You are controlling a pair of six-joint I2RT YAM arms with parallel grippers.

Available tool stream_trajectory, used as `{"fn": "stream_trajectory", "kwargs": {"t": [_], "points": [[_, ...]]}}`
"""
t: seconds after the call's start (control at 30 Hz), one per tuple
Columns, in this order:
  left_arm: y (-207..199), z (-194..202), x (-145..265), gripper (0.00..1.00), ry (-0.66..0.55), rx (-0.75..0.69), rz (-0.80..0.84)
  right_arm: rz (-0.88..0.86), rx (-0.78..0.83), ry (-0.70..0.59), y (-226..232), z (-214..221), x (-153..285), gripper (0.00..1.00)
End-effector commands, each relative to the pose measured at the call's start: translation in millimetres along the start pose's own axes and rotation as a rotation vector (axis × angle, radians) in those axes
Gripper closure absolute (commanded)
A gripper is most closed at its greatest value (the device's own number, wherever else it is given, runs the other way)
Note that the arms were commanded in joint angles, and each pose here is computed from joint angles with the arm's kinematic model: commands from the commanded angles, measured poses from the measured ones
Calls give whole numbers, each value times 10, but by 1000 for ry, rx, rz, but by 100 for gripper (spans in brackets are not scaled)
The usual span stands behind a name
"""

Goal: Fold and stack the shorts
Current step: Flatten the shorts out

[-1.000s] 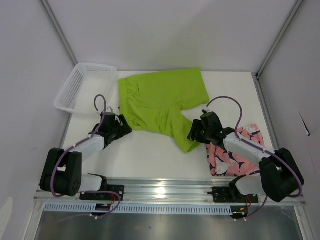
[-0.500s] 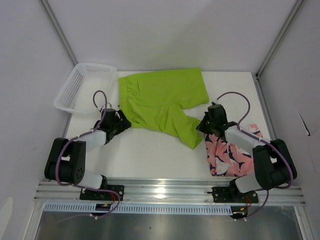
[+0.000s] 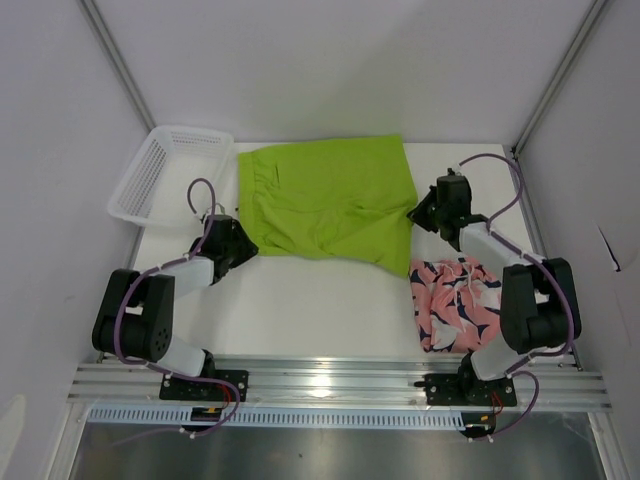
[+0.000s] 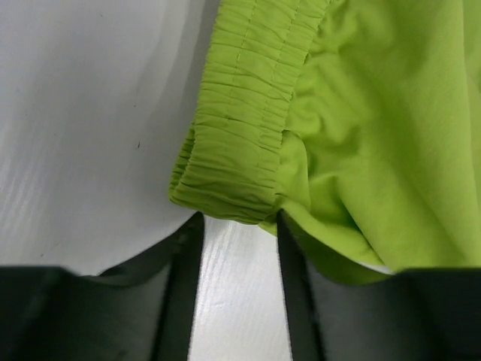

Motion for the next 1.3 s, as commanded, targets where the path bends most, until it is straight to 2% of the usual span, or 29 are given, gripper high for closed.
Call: {"fn": "stream_trajectory", "kwargs": {"t": [0.0,0.03,0.07,0.13,0.17,0.4,0.63,0.8,0.83,0.87,0.9,0.93,0.97,1.0,1.03,1.13,1.27], "points": [[-29,-198,-34,59,-36,7,-7,2,-2,-63,42,-276,-180,100],[-34,-225,-44,64,-38,8,-11,12,-6,-64,8,-312,-222,100],[-25,-204,-63,76,-28,8,-15,33,-5,-41,-28,-296,-307,100],[-34,-230,-68,88,-23,6,-19,55,-2,-21,-62,-295,-366,100],[-22,-232,-67,100,-21,6,-23,60,0,-15,-67,-297,-383,100],[-15,-401,186,100,-62,12,-7,32,-14,-33,-8,-412,-381,100],[25,-561,764,100,-117,42,10,77,31,-56,106,-597,-306,100],[16,-757,1156,100,-183,55,46,98,43,-34,153,-680,-514,100],[21,-780,1179,100,-193,45,44,94,44,-23,160,-671,-552,98],[22,-780,1182,96,-192,42,43,83,46,-19,211,-693,-575,91],[25,-753,1145,88,-174,38,43,84,50,6,188,-649,-628,80],[20,-745,1119,78,-164,28,46,82,49,12,195,-642,-629,58],[24,-721,1084,57,-154,24,47,85,50,21,160,-607,-626,53],[37,-667,1013,47,-131,23,45,64,50,18,201,-608,-562,48],[32,-674,966,34,-144,20,53,53,48,7,211,-613,-527,36],[33,-576,783,24,-116,15,72,44,44,0,159,-561,-354,27],[45,-525,511,22,-90,22,74,16,30,-5,92,-472,-85,25]]}}
Point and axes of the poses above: each gripper's point midway between its finger pads, its own x axis back along the fingers, its own y axis along the line the jaws close on, z = x × y, the point moved 2 cm from there along x, back along the fingers, and after that the axes turned 14 degrees about -x, right-handed, at the moved point
